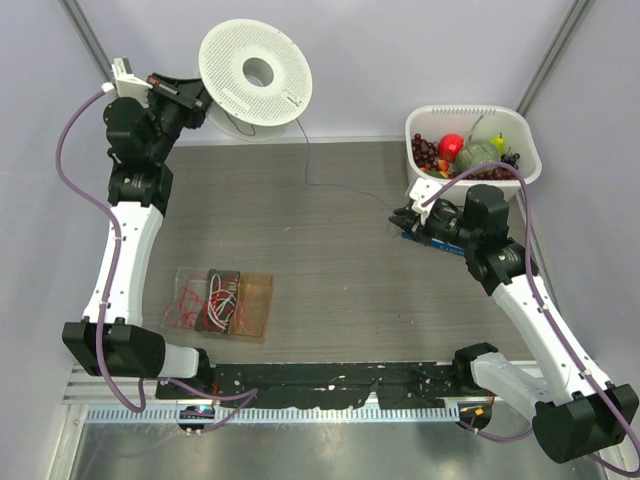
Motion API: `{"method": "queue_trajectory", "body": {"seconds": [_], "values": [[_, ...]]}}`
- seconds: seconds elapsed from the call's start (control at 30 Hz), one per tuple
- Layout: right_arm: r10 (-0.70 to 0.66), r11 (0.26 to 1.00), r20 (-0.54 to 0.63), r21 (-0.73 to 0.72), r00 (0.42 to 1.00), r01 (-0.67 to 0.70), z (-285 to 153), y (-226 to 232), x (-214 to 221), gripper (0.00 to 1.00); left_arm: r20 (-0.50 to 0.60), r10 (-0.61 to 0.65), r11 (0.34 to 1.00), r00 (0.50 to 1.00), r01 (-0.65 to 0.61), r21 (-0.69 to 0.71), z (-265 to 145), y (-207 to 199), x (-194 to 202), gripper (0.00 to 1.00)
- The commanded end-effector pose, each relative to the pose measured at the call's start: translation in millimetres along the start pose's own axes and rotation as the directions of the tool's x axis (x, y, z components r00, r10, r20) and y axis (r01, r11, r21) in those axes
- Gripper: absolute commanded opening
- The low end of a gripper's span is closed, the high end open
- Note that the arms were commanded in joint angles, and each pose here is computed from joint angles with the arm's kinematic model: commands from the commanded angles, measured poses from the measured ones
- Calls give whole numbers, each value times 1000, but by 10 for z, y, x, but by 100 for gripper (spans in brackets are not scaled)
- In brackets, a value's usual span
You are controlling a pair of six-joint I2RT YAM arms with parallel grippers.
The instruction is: Wrap the cables
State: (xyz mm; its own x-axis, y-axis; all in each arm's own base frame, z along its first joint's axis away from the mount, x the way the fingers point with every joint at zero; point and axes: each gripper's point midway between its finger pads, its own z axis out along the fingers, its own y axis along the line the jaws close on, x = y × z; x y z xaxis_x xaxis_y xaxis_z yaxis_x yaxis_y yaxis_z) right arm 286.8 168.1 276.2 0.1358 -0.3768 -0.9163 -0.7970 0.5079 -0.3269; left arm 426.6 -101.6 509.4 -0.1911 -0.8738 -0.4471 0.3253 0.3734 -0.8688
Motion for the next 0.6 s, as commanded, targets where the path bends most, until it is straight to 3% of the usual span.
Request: {"method": "queue_trajectory", "body": {"seconds": [0.0,0.13,0.27,0.57], "values": [[-11,999,48,-48,999,13,-68,74,-242,31,-36,9,987,999,-3,161,-125,-454,10,0],[44,995,48,-87,998,-39,-65,169,-234,44,-130,-20,980,991,45,196,-184,-514,193,0],[113,987,69,-120,991,-104,-62,232,-310,66,-196,-58,979,979,94,181,-249,-477,373,0],[392,920,211,-86,896,-382,80,-88,-852,72,-344,-99,980,934,151,129,-390,-214,961,0]]}}
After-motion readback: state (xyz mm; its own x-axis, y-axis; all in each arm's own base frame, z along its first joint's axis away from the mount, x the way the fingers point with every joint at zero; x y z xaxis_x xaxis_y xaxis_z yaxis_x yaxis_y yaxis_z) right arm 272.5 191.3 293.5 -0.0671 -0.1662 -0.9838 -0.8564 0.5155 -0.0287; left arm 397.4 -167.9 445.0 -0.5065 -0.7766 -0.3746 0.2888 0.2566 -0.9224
